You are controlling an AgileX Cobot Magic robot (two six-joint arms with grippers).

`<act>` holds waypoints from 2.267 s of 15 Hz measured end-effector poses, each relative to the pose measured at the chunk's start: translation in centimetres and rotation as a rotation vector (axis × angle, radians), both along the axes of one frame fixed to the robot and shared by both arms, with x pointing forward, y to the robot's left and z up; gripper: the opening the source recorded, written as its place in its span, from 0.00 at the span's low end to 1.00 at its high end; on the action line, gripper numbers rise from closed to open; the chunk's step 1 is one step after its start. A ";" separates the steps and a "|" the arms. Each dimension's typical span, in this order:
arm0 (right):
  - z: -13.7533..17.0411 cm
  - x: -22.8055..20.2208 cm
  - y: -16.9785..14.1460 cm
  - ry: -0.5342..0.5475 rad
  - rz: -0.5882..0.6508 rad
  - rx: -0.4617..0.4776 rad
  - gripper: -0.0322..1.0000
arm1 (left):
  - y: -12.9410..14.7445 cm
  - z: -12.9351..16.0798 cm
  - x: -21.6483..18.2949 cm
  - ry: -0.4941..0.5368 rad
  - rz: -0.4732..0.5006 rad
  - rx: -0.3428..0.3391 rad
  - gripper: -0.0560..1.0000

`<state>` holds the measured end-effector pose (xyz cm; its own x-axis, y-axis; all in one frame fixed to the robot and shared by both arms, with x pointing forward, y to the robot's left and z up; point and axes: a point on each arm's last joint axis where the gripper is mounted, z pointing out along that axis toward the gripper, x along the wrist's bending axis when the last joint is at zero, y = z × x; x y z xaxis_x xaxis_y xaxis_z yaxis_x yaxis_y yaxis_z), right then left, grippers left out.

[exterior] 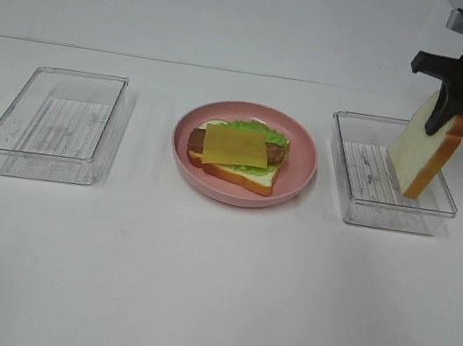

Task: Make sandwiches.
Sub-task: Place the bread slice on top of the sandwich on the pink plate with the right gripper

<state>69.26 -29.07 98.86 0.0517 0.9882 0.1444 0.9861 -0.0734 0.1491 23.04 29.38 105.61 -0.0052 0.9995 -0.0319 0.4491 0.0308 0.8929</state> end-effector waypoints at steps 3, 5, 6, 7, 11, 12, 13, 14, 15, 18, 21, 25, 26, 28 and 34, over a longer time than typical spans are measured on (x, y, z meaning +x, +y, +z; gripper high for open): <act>6.6 -2.7 0.5 -0.121 -0.006 0.050 0.26 | 0.0 0.0 0.0 0.000 0.000 0.000 0.99; 8.1 -5.0 0.6 -0.157 -0.014 0.060 0.26 | 0.0 0.0 0.0 0.000 0.000 0.000 0.99; 8.8 -7.4 0.9 -0.221 -0.015 0.100 0.26 | 0.0 0.0 0.0 0.000 0.000 0.000 0.99; 9.0 -8.6 1.4 -0.265 -0.007 0.150 0.26 | 0.0 0.0 0.0 0.000 0.000 0.000 0.99; 9.2 -10.7 3.0 -0.324 0.068 0.335 0.26 | 0.0 0.0 0.0 0.000 0.000 0.000 0.99; 9.1 -10.6 3.2 -0.326 0.075 0.357 0.26 | 0.0 0.0 0.0 0.000 0.000 0.000 0.99; 9.0 -10.3 3.6 -0.333 0.082 0.408 0.26 | 0.0 0.0 0.0 0.000 0.000 0.000 0.99; 8.4 -9.6 4.2 -0.331 0.079 0.493 0.26 | 0.0 0.0 0.0 0.000 0.000 0.000 0.99; 7.7 -9.0 4.8 -0.324 0.081 0.549 0.26 | 0.0 0.0 0.0 0.000 0.000 0.000 0.99; 5.4 -7.6 8.3 -0.294 0.084 0.656 0.26 | 0.0 0.0 0.0 0.000 0.000 0.000 0.99; 0.8 -6.1 14.2 -0.182 0.139 0.693 0.26 | 0.0 0.0 0.0 0.000 0.000 0.000 0.99; -2.1 -3.1 16.6 -0.148 0.121 0.702 0.26 | 0.0 0.0 0.0 0.000 0.000 0.000 0.99; -2.7 -2.5 16.7 -0.145 0.104 0.702 0.26 | 0.0 0.0 0.0 0.000 0.000 0.000 0.99; -4.2 -1.6 16.9 -0.135 0.067 0.694 0.26 | 0.0 0.0 0.0 0.000 0.000 0.000 0.99; -7.0 -1.3 16.9 -0.084 0.033 0.678 0.26 | 0.0 0.0 0.0 0.000 0.000 0.000 0.99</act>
<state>68.00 -12.21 91.86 -0.0155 0.6791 0.7339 0.9764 -0.1477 0.1573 23.04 29.38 105.61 -0.0052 0.9995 -0.0319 0.4491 0.0308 0.8929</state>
